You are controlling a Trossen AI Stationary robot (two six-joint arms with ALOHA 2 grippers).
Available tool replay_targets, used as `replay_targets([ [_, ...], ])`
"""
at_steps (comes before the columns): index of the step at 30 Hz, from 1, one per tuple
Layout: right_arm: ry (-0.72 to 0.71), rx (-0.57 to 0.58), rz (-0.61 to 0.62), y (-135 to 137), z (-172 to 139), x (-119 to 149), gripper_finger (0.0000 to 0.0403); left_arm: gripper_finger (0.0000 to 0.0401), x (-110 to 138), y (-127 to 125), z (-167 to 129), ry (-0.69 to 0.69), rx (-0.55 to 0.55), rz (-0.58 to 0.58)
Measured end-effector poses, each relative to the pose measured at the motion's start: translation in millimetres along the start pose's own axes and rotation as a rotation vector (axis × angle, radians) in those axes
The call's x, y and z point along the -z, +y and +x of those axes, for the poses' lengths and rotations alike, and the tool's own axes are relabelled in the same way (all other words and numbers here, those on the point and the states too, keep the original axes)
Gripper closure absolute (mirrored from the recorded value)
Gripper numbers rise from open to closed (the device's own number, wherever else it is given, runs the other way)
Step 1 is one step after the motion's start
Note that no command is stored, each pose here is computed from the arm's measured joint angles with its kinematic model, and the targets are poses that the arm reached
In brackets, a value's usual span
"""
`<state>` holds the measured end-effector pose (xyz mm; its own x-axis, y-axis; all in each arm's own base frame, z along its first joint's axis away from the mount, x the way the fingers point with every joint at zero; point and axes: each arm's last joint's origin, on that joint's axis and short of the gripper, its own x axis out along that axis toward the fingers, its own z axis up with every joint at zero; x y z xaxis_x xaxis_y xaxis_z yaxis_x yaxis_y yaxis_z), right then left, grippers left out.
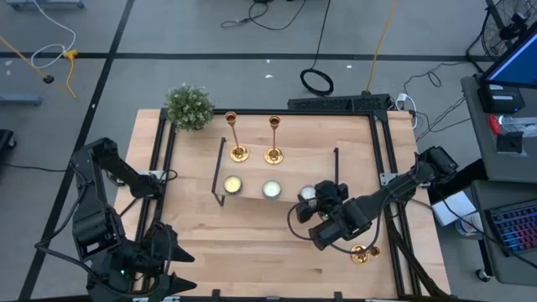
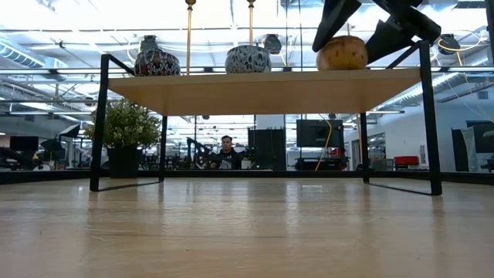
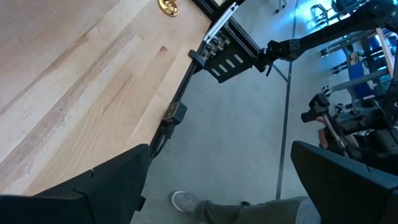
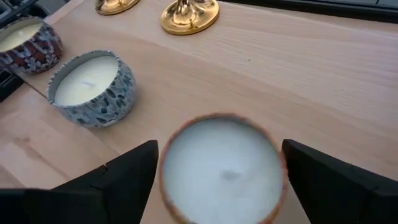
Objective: Pick & Place candle stick holders
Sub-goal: Put the yellow scented candle on the shelf
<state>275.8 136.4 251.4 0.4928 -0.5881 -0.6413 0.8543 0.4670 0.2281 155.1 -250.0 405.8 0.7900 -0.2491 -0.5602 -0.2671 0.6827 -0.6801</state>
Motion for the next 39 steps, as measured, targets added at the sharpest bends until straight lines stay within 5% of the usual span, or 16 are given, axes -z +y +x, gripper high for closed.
replay_targets([
  [12,0.027,-0.061,0.031,1,-8,-6,0.0065,0.0004,0,0,0,-0.010,-0.001,0.001],
  [39,0.013,0.035,-0.055,-6,8,-21,0.0067,0.0004,2,-2,-2,-0.019,0.015,-0.006],
])
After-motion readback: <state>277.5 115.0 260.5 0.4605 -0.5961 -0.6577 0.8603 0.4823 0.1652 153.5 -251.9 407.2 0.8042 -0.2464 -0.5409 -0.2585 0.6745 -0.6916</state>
